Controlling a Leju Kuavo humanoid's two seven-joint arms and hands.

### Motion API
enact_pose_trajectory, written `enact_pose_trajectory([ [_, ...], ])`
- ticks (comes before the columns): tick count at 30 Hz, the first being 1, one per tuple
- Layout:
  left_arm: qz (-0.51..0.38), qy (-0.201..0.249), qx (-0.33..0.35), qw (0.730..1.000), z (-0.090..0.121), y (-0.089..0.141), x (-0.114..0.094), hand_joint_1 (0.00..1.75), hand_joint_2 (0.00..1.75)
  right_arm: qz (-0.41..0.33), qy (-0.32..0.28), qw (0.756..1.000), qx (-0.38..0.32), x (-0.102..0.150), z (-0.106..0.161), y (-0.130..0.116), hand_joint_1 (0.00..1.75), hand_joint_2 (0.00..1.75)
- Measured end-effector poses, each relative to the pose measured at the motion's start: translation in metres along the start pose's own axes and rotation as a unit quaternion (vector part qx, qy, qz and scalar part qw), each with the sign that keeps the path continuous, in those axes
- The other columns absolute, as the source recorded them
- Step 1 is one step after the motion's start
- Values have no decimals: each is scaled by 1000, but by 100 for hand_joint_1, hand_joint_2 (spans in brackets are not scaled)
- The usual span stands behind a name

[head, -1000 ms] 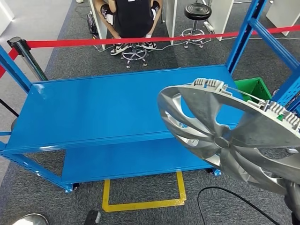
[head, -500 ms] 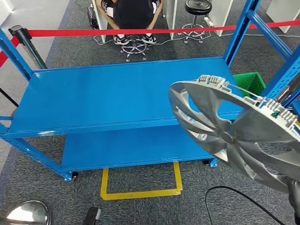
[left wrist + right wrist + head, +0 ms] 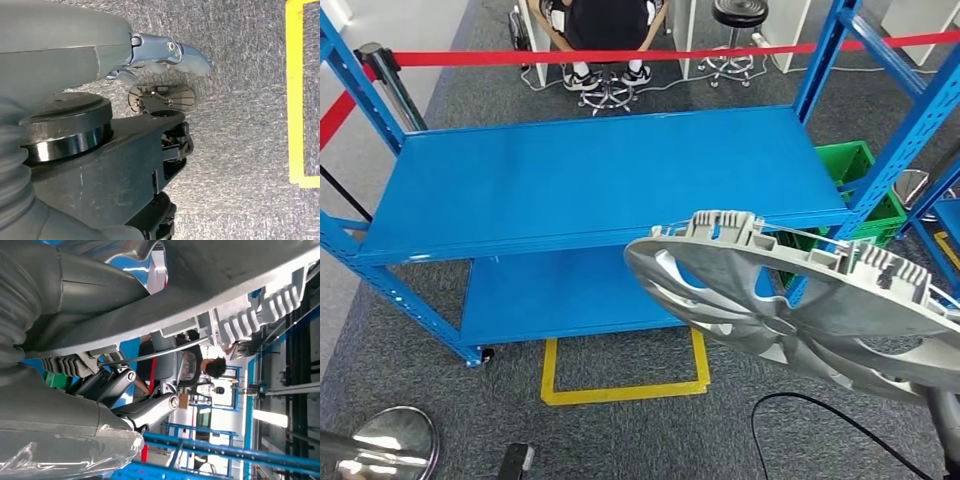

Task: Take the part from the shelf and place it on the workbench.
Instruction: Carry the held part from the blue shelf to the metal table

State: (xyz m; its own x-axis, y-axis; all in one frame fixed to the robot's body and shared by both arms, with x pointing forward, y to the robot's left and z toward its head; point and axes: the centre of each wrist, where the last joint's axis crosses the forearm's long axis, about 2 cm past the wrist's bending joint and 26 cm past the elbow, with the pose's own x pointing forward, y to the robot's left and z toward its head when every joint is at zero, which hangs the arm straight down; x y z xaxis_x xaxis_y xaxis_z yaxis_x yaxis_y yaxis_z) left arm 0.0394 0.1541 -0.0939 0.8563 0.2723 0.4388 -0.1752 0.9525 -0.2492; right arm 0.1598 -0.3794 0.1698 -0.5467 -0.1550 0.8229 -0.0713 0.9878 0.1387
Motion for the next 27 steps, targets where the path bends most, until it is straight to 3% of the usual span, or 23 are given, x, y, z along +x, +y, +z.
enact_pose_trajectory([
  [11, -1, 3, -1, 1000, 0, 1, 0, 0, 175, -3, -6, 1000, -5, -2, -3, 1, 175, 175],
  [27, -29, 19, -11, 999, -1, -1, 2, 0, 175, 14, -9, 1000, 15, -21, -26, 22, 175, 175],
])
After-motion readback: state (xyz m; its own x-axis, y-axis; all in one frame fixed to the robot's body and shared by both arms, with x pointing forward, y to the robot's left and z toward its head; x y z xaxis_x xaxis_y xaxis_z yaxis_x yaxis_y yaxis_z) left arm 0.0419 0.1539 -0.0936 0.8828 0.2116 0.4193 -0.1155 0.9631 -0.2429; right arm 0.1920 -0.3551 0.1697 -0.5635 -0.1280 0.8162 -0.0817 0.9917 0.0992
